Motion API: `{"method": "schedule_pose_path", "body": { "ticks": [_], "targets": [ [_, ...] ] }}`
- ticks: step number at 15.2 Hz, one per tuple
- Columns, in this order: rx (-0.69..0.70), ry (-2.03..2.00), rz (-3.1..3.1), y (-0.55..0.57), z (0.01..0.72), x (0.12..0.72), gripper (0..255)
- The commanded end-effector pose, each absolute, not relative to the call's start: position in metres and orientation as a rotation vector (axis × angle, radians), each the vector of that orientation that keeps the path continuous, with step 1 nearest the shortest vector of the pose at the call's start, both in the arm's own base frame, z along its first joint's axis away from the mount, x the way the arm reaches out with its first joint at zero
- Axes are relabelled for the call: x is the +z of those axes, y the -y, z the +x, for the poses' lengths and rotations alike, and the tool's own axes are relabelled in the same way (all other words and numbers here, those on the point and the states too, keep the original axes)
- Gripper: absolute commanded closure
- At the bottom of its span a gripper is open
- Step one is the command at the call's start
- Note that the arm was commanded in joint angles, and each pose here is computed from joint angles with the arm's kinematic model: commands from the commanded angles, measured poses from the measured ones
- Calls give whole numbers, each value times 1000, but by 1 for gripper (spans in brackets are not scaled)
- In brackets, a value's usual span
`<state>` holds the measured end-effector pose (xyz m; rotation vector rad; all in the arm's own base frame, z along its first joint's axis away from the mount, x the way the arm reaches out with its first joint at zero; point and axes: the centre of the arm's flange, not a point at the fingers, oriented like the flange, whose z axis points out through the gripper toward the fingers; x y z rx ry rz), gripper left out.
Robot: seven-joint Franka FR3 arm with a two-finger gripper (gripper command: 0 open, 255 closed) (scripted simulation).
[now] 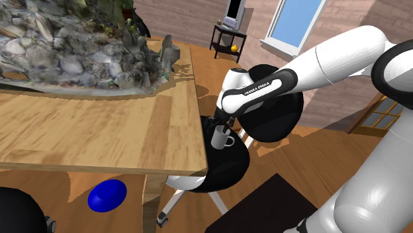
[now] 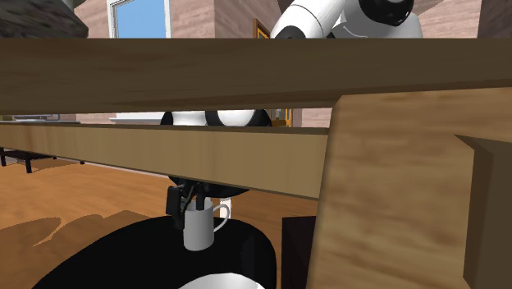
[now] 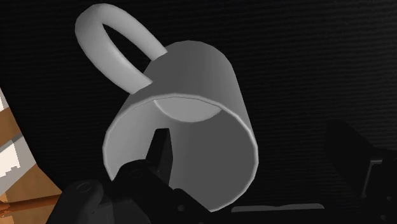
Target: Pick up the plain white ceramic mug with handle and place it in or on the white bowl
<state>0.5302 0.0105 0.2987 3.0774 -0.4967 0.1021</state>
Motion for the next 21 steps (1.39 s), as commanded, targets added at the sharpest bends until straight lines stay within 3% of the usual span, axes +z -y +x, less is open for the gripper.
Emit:
{"method": "schedule_pose_path", "body": {
  "ticks": [1, 10, 21],
  "targets": [
    [102, 497, 3077, -11, 530, 299, 255],
    [102, 497, 3077, -11, 530, 299, 255],
    [102, 497, 3077, -11, 530, 357, 255]
  ]
}}
